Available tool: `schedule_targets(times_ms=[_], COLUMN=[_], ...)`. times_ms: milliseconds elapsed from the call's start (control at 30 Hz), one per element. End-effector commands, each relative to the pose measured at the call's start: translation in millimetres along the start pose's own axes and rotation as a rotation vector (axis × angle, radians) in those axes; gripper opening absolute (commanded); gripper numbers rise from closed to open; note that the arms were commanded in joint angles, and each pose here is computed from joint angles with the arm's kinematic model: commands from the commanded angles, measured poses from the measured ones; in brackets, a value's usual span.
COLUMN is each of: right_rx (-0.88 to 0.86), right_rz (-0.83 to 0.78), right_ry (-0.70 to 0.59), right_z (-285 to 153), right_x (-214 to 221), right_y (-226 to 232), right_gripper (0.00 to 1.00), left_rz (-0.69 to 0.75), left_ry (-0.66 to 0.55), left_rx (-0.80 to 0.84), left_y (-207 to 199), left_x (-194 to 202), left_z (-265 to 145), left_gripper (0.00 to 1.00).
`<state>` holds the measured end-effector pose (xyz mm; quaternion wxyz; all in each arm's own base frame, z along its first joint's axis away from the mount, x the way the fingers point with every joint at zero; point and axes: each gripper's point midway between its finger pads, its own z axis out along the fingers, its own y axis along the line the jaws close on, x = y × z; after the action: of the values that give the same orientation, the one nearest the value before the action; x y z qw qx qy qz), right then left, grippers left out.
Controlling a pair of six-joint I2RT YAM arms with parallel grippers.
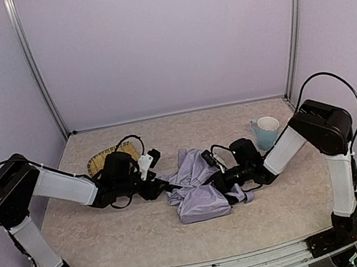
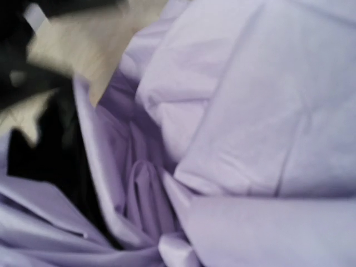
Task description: Put away the umbrella
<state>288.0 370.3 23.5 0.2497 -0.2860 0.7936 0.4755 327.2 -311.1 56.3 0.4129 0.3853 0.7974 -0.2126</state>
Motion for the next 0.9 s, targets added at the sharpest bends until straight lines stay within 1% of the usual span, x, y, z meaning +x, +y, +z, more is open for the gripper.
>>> schedule_targets(times_ms=[0,67,100,167,200,233,300,433,600,667,733,767,800,867], right_rx=[0.087,0.093,0.090,0.076,0.067,0.065,0.062,0.045,0.007,-0.003,-0.012,-0.020,-0.022,-0.007], right_rz=[0.159,0.167,0.165,0.166,0.165,0.166,0.162,0.169,0.167,0.163,0.153,0.138,0.122,0.094], right_ry=[0.210,0.232,0.235,0.242,0.244,0.248,0.252,0.262,0.267,0.271,0.277,0.275,0.271,0.258], right_z=[1.3,1.7,2.5,4.4,5.6,6.6,8.3,11.6,11.7,11.1,9.0,6.6,3.4,-9.0], right_x=[74.8,78.1,77.0,74.4,72.4,71.7,68.9,67.0,64.6,63.1,59.7,54.0,47.8,31.8], right_y=[-31.1,-32.5,-32.1,-30.0,-28.6,-28.5,-28.3,-26.9,-19.4,-16.0,-12.3,-6.8,-3.2,2.3], right_gripper=[0.00,0.00,0.00,0.00,0.00,0.00,0.00,0.00,0.00,0.00,0.00,0.01,0.06,0.28], left_rz=[0.056,0.177,0.259,0.460,0.545,0.634,0.708,0.760,0.800,0.788,0.759,0.739,0.717,0.667], left_ry=[-0.222,-0.241,-0.234,-0.221,-0.214,-0.199,-0.156,-0.041,0.053,0.087,0.143,0.194,0.229,0.290], left_rx=[-0.207,-0.142,-0.072,0.102,0.159,0.201,0.213,0.188,0.145,0.153,0.196,0.228,0.256,0.303], left_y=[21.2,-12.6,-37.8,-96.8,-118.8,-139.6,-153.9,-156.1,-147.3,-146.3,-148.1,-147.7,-147.5,-144.6], left_x=[-60.8,-69.5,-66.5,-51.2,-40.8,-27.1,-11.4,2.0,17.4,24.2,36.3,46.8,54.2,67.7], left_z=[-49.0,-60.1,-63.0,-68.7,-69.6,-68.8,-60.3,-31.5,4.6,16.1,25.4,27.5,29.8,30.8], left_gripper=[0.65,0.62,0.61,0.63,0.65,0.70,0.78,0.82,0.83,0.82,0.78,0.74,0.71,0.63])
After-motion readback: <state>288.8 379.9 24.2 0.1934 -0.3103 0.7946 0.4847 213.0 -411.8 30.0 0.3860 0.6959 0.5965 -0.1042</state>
